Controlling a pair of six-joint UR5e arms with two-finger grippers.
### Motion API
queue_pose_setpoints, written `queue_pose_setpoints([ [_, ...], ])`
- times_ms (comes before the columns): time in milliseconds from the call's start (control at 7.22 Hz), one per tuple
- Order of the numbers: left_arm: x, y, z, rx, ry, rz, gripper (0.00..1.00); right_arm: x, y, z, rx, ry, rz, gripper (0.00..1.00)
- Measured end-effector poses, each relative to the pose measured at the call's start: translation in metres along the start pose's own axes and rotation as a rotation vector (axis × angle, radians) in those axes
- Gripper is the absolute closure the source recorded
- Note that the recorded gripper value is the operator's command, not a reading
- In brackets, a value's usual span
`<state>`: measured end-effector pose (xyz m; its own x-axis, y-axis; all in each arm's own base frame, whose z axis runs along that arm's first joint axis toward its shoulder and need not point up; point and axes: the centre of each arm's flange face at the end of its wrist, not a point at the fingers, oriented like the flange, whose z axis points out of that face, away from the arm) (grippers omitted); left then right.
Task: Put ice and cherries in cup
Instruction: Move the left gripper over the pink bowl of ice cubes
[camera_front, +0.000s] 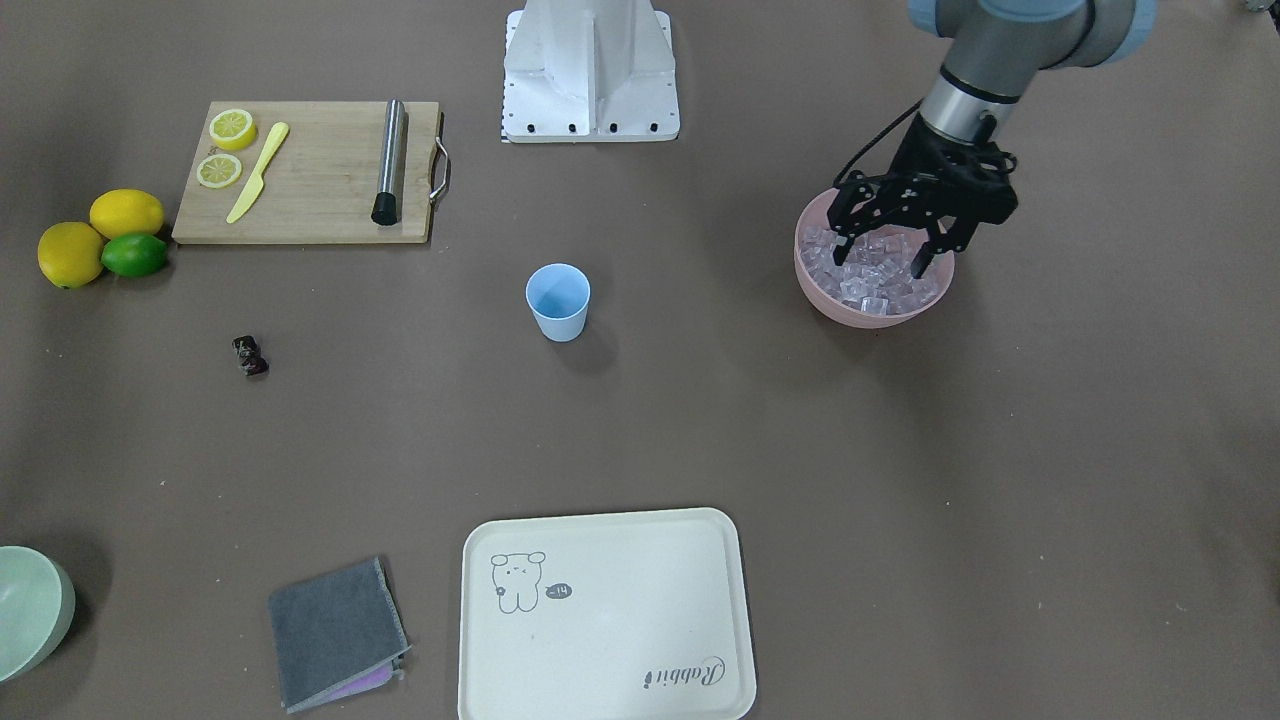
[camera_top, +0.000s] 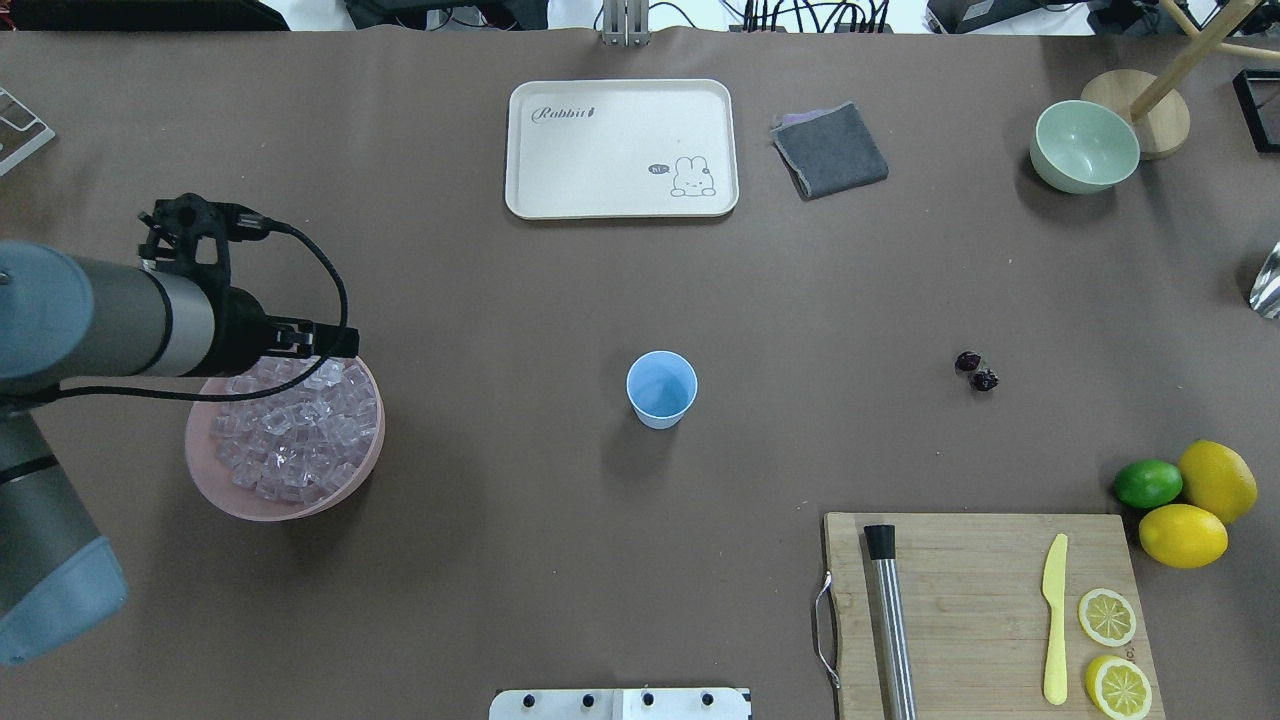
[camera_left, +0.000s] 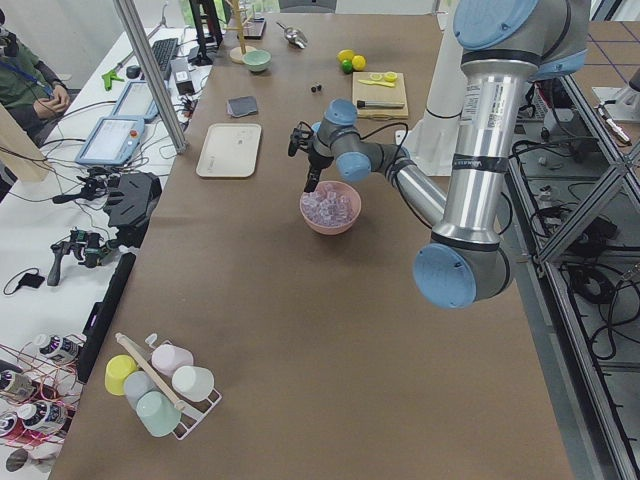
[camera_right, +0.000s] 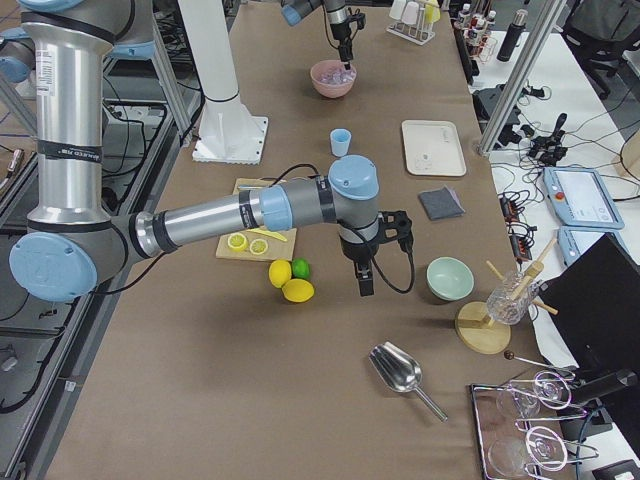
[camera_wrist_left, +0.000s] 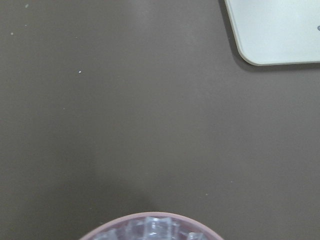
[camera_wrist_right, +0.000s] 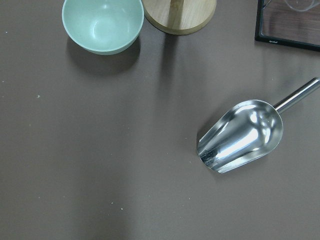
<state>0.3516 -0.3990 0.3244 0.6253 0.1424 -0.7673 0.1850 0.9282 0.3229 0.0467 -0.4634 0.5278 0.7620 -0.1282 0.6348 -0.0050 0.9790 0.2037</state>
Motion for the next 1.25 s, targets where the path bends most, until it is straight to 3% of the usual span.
queue_pose_setpoints([
  [277, 0.015, 0.016, 0.016, 0.034, -0.053, 0.126, 0.03, 0.000, 0.000, 0.000, -0.002, 0.000, 0.001, 0.00],
  [554, 0.008, 0.022, 0.023, 0.001, -0.054, 0.261, 0.03, 0.001, 0.001, 0.001, -0.004, 0.000, 0.003, 0.00],
  [831, -0.004, 0.023, 0.037, -0.024, -0.006, 0.348, 0.04, 0.001, 0.001, 0.002, -0.004, 0.000, 0.004, 0.00],
  [1247, -0.029, 0.001, 0.034, -0.069, 0.079, 0.329, 0.04, 0.002, 0.001, 0.002, -0.005, 0.000, 0.004, 0.00],
])
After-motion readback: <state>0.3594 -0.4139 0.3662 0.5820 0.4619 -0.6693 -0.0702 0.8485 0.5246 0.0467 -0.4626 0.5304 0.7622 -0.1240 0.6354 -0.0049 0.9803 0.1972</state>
